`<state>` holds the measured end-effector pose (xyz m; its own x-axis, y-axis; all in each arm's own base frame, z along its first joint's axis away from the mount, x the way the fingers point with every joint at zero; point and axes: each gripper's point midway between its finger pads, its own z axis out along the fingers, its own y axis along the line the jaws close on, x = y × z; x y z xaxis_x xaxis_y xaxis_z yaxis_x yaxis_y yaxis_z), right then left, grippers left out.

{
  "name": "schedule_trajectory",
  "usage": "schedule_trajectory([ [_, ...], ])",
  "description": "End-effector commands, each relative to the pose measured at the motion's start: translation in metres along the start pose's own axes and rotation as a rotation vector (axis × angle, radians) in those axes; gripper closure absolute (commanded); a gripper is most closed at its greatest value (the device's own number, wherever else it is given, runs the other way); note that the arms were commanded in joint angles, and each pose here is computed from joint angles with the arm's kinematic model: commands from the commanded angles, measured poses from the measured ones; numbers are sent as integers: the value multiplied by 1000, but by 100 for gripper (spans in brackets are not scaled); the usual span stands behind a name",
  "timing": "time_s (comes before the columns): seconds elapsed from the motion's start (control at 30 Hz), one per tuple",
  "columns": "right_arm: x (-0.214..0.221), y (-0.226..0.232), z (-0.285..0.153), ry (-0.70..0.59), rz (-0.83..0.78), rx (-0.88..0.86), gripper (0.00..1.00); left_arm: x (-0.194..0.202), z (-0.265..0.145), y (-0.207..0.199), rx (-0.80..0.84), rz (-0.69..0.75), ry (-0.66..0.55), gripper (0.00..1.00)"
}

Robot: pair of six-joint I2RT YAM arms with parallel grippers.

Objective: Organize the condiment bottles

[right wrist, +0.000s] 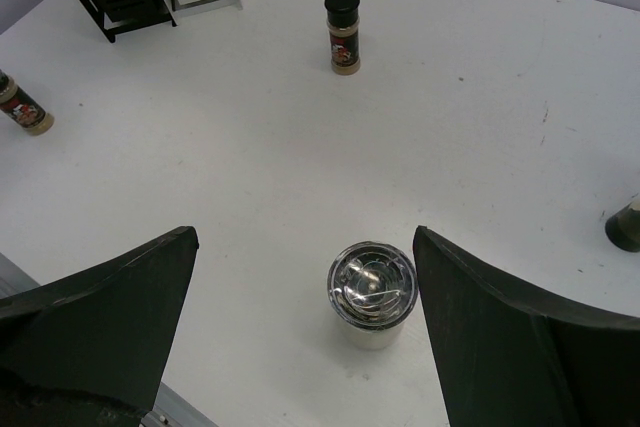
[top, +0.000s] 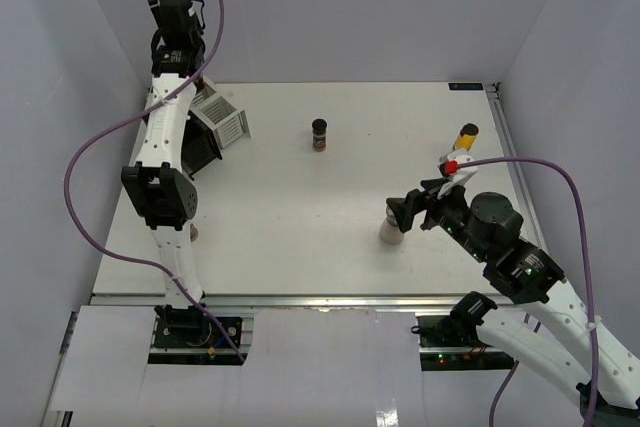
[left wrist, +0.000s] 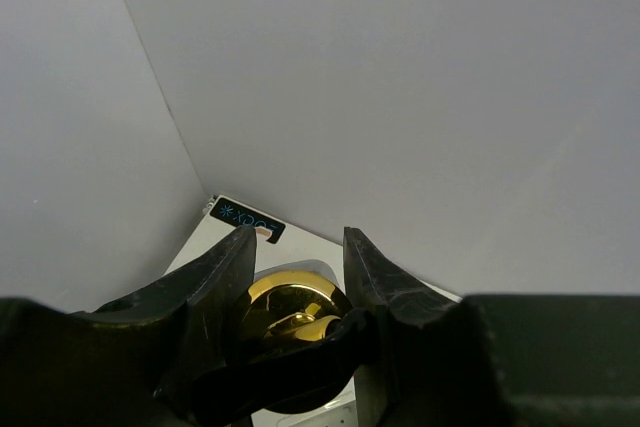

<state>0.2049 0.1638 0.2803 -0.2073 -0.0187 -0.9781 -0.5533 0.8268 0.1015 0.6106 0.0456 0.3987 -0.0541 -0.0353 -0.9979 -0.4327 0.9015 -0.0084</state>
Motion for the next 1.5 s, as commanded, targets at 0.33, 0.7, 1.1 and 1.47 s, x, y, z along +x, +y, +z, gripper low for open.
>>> schedule_trajectory([
  [0.33, -15, 2, 2, -62, 10, -6, 5, -29, -8, 15, -55, -68, -91, 100],
  [0.7, -8, 0, 9, -51, 5, 8, 5, -43, -24, 24, -56, -124, -94, 100],
  [1.1, -11, -2, 8, -50, -3, 19, 5, -53, -37, 28, -47, -148, -109, 100],
  [1.47, -10, 0, 11, -38, -9, 11, 5, -40, -23, 23, -59, -146, -91, 100],
])
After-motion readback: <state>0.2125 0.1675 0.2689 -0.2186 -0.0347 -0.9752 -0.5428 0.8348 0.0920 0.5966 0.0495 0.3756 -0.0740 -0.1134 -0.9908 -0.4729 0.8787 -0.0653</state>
